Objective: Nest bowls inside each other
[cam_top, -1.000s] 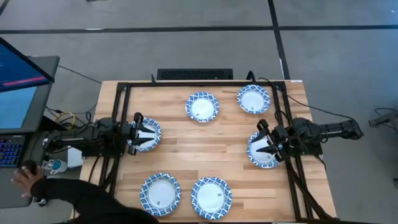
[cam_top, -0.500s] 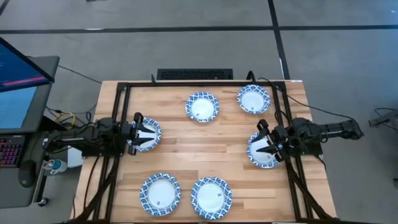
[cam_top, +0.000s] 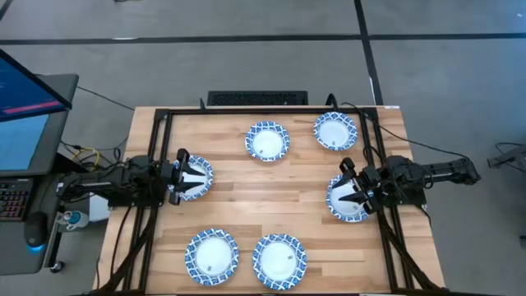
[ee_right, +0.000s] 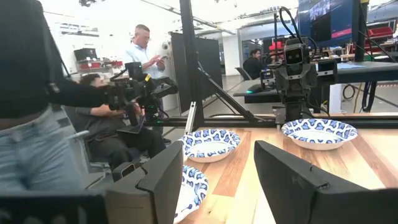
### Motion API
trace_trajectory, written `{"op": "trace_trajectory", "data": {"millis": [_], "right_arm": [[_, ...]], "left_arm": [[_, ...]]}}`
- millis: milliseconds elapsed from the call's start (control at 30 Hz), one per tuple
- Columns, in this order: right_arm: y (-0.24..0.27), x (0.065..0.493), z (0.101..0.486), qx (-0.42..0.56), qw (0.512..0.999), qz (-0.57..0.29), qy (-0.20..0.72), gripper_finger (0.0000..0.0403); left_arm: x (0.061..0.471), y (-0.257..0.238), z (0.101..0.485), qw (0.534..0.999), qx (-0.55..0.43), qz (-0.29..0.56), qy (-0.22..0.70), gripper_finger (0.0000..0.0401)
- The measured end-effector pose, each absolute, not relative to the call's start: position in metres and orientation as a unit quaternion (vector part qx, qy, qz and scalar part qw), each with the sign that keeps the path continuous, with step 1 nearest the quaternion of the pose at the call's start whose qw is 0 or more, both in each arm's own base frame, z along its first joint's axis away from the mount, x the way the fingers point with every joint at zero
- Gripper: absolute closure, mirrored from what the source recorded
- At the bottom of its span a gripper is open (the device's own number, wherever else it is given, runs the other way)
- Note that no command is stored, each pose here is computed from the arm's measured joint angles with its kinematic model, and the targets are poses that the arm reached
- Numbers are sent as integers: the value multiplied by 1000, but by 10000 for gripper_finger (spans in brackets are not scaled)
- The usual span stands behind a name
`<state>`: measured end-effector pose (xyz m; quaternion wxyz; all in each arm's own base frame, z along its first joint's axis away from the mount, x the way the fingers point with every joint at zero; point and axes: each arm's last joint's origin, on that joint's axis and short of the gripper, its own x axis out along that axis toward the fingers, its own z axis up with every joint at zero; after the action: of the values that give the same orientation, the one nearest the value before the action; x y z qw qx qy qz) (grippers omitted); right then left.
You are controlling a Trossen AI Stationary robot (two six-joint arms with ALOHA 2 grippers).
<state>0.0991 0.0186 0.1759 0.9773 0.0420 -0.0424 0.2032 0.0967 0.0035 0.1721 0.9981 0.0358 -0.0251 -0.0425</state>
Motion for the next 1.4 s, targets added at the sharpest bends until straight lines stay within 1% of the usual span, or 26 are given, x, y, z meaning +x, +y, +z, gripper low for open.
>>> {"op": "trace_trajectory", "data": {"millis": [200, 300, 367, 500, 567, 667, 733, 833, 933, 1000, 1100, 1233, 1333, 1400], "right_arm": [[19, 99, 176, 42, 977, 206, -42, 182], [19, 99, 175, 42, 977, 206, -39, 182], [19, 99, 174, 42, 977, 206, -34, 182], [19, 99, 174, 43, 977, 205, -31, 182], [19, 99, 174, 43, 977, 206, -31, 182], [18, 99, 175, 42, 978, 203, -36, 182], [17, 99, 178, 47, 980, 186, -52, 182], [15, 98, 186, 124, 975, 178, -49, 182], [15, 96, 198, 208, 960, 184, -47, 182], [16, 95, 201, 231, 953, 190, -39, 182], [17, 94, 215, 231, 951, 201, -43, 182], [18, 96, 235, 234, 952, 195, -5, 182], [18, 97, 264, 231, 954, 192, 5, 182], [18, 100, 287, 206, 959, 193, 4, 182]], "left_arm": [[97, 4, 172, 998, 50, -38, -26, 277], [97, 5, 172, 998, 62, -11, -24, 277], [97, 6, 172, 999, 32, 2, -25, 277], [97, 8, 172, 997, -67, 28, -31, 277], [97, 8, 172, 994, -98, 38, -32, 277], [97, 8, 173, 993, -109, 32, -33, 277], [97, 7, 173, 993, -109, 18, -35, 277], [96, 6, 178, 992, -118, 4, -32, 277], [92, 6, 192, 993, -114, -2, -39, 277], [90, 6, 203, 995, -100, 1, -30, 277], [86, 6, 224, 997, -79, 11, -7, 277], [85, 6, 258, 998, -54, 17, 38, 277], [91, 7, 290, 997, -35, 27, 67, 277], [99, 8, 312, 996, -23, 32, 81, 277]]}}
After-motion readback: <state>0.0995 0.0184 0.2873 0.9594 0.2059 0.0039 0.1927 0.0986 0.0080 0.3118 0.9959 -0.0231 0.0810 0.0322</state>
